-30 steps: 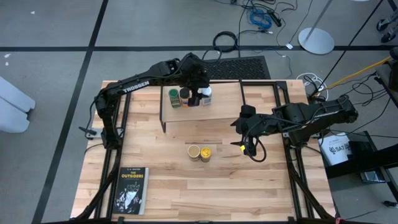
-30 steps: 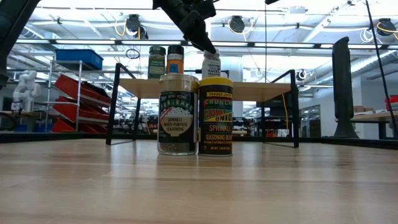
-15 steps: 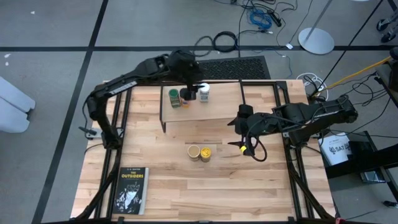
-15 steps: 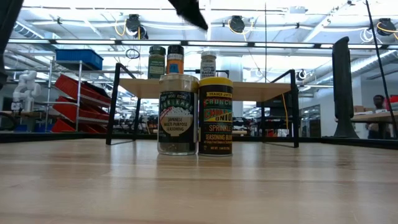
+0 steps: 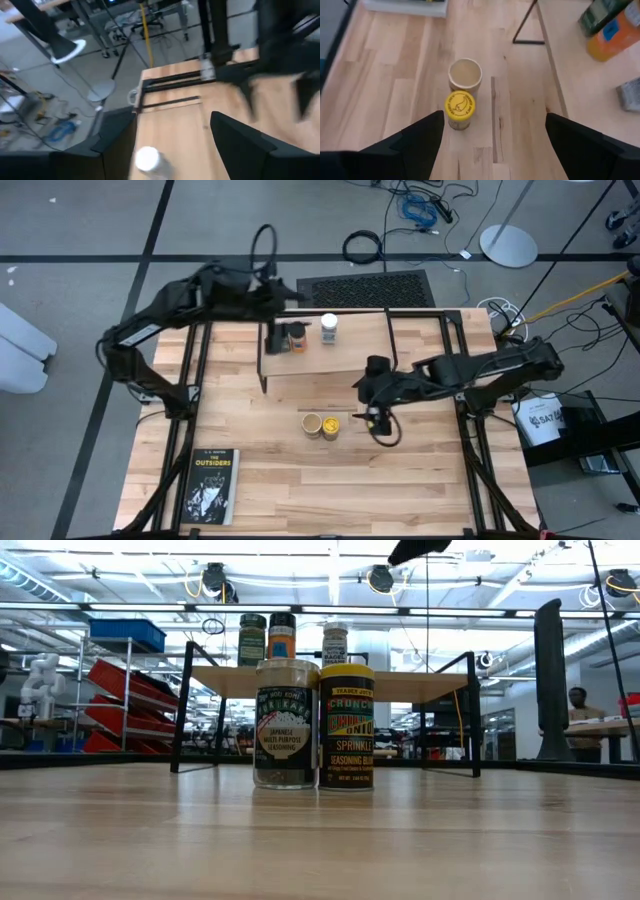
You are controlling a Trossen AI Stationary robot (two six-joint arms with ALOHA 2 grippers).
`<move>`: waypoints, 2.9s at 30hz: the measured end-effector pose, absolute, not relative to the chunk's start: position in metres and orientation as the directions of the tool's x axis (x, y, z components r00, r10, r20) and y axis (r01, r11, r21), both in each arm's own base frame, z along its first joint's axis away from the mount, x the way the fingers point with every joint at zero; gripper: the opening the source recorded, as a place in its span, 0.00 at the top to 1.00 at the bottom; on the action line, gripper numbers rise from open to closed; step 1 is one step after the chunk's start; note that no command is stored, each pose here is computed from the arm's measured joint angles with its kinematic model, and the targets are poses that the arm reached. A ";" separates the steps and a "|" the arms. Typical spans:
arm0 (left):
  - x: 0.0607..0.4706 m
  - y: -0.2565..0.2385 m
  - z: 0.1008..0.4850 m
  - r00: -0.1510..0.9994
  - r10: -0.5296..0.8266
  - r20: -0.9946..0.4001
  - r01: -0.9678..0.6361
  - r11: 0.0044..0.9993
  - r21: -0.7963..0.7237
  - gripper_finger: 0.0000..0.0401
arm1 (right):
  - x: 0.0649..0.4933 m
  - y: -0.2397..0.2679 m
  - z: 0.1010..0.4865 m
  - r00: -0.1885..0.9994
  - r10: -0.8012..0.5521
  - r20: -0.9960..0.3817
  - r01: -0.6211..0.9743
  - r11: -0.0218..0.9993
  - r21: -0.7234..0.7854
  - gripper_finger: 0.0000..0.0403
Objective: Shelf spices
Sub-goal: Put the yellow black seasoning bottle on the shelf
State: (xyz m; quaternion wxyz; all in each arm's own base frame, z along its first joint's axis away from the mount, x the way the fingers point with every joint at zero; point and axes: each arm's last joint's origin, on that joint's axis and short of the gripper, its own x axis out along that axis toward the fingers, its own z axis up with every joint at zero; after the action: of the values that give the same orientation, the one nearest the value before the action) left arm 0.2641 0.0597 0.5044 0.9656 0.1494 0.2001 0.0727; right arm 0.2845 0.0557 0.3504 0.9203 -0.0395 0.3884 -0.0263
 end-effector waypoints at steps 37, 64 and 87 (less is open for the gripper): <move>0.265 -0.055 0.381 0.601 0.230 -0.765 -0.096 0.972 0.216 0.34 | 0.385 0.047 0.215 0.445 0.211 -0.870 -0.075 0.977 0.199 0.21; 0.274 -0.064 0.317 0.574 0.247 -0.780 -0.192 0.967 0.165 0.34 | 0.345 0.044 0.359 0.413 0.200 -0.888 -0.132 0.978 0.159 0.44; 0.282 -0.074 0.325 0.680 0.201 -0.706 -0.193 0.977 0.092 0.34 | 0.275 -0.052 0.478 0.554 -0.223 -0.802 0.057 0.971 -0.231 0.43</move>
State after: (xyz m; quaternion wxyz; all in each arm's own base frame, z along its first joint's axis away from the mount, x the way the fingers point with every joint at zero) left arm 0.2817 -0.0744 0.3253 0.9164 0.0047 0.3856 0.1075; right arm 0.2750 -0.0520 0.4784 0.8770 -0.0895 0.4653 -0.0798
